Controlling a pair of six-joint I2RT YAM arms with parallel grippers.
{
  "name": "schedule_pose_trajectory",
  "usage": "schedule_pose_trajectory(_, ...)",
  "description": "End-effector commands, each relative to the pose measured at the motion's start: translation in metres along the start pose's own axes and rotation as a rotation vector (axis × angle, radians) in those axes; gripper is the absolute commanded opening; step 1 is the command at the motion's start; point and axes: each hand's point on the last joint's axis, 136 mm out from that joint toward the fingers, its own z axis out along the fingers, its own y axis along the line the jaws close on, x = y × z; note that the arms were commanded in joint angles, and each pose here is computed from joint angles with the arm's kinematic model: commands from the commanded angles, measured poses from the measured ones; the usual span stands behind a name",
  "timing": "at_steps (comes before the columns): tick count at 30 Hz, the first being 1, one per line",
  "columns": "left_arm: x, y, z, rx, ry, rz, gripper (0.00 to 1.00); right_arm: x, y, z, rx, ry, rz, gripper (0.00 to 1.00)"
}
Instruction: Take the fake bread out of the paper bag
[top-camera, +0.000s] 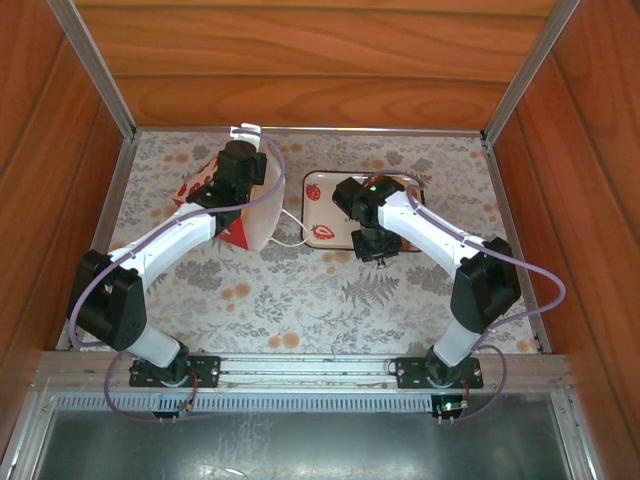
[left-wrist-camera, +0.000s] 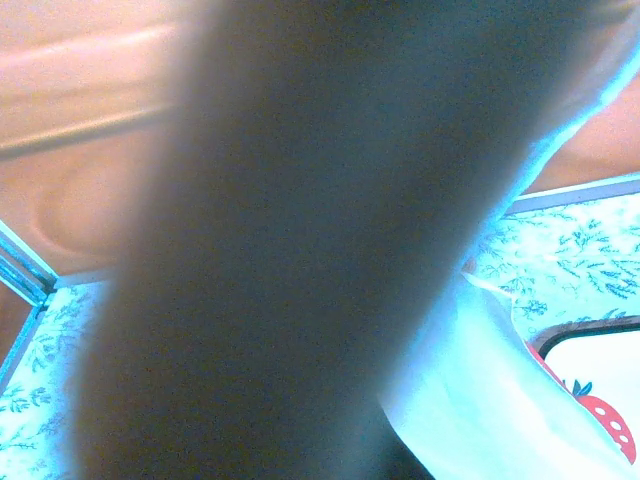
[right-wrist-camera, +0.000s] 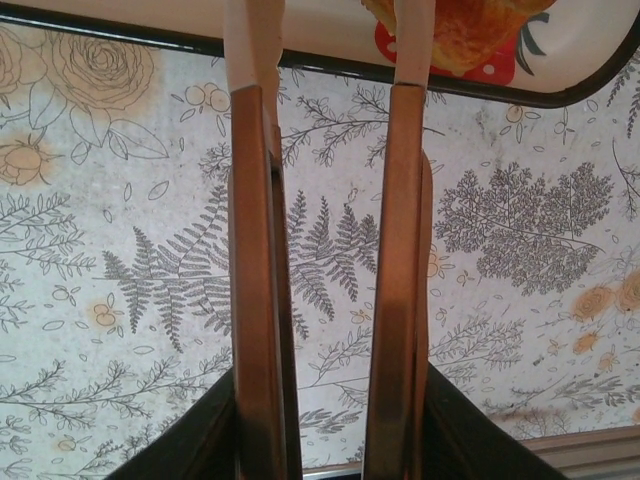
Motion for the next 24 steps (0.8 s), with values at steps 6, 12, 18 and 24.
schedule_pose_trajectory(6, -0.010, 0.004, -0.002, -0.002, -0.020, -0.017, 0.00, 0.000, 0.004, -0.015, -0.033, -0.019, -0.015, 0.40)
schedule_pose_trajectory(12, -0.009, 0.005, -0.003, -0.003, -0.020, -0.019, 0.00, -0.003, 0.007, -0.032, -0.090, -0.076, 0.006, 0.34)
schedule_pose_trajectory(18, -0.010, 0.006, -0.005, -0.004, -0.023, -0.021, 0.00, -0.009, 0.030, -0.036, -0.228, -0.112, 0.009, 0.22)
schedule_pose_trajectory(24, -0.009, 0.007, -0.007, -0.005, -0.022, -0.022, 0.00, -0.006, 0.042, -0.022, -0.262, -0.065, 0.013, 0.20)
